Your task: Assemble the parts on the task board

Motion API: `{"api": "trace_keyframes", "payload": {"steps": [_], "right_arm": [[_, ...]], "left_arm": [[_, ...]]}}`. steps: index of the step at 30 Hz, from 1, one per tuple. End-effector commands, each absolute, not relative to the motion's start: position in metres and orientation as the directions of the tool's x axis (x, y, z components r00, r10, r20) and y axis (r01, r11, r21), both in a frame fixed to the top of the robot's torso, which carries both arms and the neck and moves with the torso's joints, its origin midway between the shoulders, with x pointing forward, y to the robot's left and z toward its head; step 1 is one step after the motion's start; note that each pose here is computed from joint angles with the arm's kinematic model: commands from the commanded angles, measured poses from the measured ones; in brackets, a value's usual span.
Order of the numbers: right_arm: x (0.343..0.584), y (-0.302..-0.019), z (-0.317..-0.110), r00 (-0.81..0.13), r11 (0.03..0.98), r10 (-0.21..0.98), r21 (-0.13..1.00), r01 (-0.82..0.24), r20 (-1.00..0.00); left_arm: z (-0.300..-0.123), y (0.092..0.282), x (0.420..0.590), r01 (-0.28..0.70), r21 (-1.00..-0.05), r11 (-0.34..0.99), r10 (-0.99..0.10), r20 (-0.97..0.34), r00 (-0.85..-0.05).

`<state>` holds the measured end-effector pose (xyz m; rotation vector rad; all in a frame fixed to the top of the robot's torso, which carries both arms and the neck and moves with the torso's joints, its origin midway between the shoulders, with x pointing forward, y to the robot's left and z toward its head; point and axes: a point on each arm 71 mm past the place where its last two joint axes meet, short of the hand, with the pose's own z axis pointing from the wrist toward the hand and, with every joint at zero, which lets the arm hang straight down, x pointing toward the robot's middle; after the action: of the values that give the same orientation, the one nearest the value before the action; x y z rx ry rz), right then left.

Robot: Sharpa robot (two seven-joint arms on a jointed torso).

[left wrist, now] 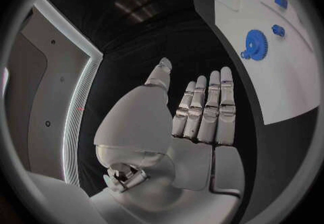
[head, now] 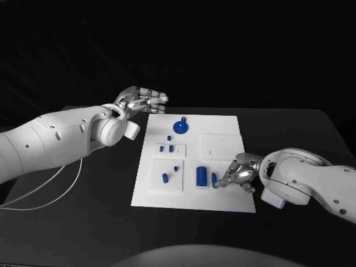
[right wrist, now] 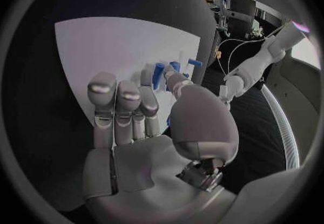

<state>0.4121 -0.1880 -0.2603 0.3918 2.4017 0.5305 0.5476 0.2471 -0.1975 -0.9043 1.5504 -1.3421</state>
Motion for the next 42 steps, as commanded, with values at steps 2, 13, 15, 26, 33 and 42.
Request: {"api": "trace_keyframes", "payload": {"steps": [2,13,15,26,33,42], "right_arm": [[0.407,-0.186,-0.262,-0.784,0.874,0.37,0.473,0.112,-0.498],[0.406,-0.187,-0.263,-0.788,0.876,0.365,0.469,0.11,-0.497],[0.406,-0.187,-0.263,-0.786,0.879,0.363,0.463,0.11,-0.501],[0.411,-0.187,-0.267,-0.758,0.892,0.367,0.434,0.124,-0.539],[0.414,-0.185,-0.27,-0.75,0.893,0.376,0.429,0.137,-0.544],[0.415,-0.184,-0.274,-0.775,0.905,0.347,0.406,0.128,-0.529]], "left_arm": [[-0.197,0.245,0.547,0.021,-0.989,0.147,-0.918,-0.144,-0.371],[-0.197,0.246,0.547,0.019,-0.989,0.148,-0.918,-0.144,-0.371],[-0.198,0.246,0.547,0.019,-0.989,0.147,-0.918,-0.144,-0.371],[-0.198,0.246,0.547,0.018,-0.989,0.148,-0.917,-0.144,-0.372],[-0.198,0.246,0.547,0.017,-0.989,0.147,-0.917,-0.143,-0.373],[-0.198,0.247,0.547,0.018,-0.989,0.147,-0.917,-0.143,-0.372]]}}
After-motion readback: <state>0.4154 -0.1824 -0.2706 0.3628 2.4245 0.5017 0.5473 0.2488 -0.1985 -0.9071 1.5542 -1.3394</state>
